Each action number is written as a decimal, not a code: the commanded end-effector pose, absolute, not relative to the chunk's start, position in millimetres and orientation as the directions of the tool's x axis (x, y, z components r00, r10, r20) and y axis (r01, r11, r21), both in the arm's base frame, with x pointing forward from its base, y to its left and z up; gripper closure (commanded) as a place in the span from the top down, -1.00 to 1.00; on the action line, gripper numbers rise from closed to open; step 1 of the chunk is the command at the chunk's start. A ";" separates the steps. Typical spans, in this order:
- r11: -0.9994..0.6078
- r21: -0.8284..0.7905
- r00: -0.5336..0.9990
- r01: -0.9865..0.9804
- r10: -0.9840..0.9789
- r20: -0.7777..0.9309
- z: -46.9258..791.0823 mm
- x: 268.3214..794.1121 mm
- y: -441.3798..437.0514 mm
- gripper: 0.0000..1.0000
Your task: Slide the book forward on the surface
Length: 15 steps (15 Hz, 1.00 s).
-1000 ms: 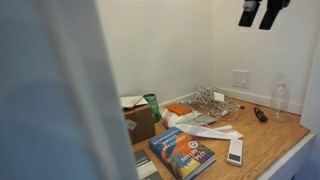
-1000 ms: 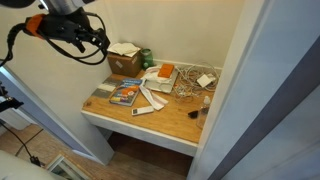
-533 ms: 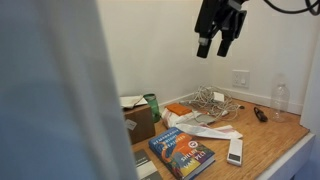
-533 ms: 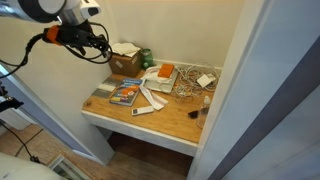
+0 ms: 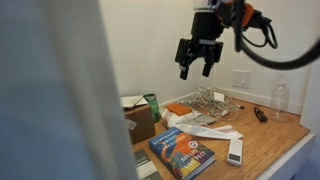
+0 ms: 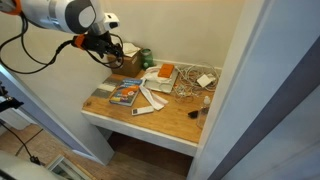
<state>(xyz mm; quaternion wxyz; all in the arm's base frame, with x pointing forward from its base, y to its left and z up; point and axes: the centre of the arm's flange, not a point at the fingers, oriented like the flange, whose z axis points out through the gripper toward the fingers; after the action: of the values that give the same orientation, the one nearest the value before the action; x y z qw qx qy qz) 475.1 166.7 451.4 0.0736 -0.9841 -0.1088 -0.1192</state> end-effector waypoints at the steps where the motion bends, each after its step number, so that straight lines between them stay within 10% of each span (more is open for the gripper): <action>1: -0.978 -0.091 0.958 0.186 0.160 0.237 431.6 525.9 193.1 1.00; 15: -0.971 -0.115 0.948 0.211 0.175 0.265 411.7 543.9 208.4 1.00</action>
<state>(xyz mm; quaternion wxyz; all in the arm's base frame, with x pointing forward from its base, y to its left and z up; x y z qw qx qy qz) 507.9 182.6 428.3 0.0667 -0.9855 -0.1000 -0.1199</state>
